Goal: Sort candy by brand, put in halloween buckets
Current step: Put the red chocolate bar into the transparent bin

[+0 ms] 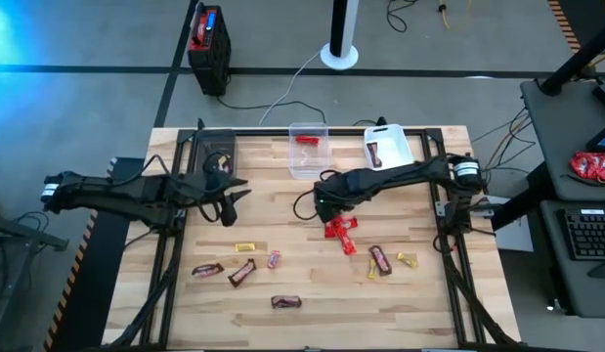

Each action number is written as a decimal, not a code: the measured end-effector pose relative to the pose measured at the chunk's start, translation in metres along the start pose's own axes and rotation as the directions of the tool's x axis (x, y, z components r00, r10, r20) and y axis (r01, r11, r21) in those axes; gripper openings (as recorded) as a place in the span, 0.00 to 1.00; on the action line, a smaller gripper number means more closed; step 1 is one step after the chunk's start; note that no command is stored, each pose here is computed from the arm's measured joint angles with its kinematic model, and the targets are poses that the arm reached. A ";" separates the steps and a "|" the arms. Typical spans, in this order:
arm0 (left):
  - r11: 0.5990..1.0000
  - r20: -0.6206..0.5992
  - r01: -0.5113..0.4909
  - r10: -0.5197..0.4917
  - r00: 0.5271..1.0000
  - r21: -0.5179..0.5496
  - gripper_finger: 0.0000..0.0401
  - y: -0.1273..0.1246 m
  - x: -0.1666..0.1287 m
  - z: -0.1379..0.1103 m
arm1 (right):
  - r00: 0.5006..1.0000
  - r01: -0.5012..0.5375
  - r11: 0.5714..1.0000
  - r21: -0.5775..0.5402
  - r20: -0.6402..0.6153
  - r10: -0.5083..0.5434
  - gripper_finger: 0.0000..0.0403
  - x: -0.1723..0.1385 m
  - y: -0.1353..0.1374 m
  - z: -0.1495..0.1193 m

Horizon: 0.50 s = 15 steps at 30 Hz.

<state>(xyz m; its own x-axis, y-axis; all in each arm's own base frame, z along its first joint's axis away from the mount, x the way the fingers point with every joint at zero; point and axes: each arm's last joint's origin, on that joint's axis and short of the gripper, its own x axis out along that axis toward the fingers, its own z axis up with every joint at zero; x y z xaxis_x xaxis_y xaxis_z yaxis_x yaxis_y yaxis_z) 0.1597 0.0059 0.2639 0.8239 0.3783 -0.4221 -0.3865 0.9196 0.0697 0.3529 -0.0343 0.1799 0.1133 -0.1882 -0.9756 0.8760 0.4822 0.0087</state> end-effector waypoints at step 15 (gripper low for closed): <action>1.000 -0.027 -0.020 0.020 0.999 0.005 0.28 -0.001 0.007 -0.015 | 0.998 0.025 1.000 0.008 -0.055 -0.024 0.47 0.037 0.005 0.005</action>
<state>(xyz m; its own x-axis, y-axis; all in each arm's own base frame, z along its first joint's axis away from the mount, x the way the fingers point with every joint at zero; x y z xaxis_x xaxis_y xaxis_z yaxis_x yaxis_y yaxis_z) 0.1594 0.0064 0.2474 0.8044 0.3939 -0.4447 -0.4009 0.9124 0.0829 0.3640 -0.0426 0.1450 0.0661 -0.1529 -0.9860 0.8822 0.4706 -0.0138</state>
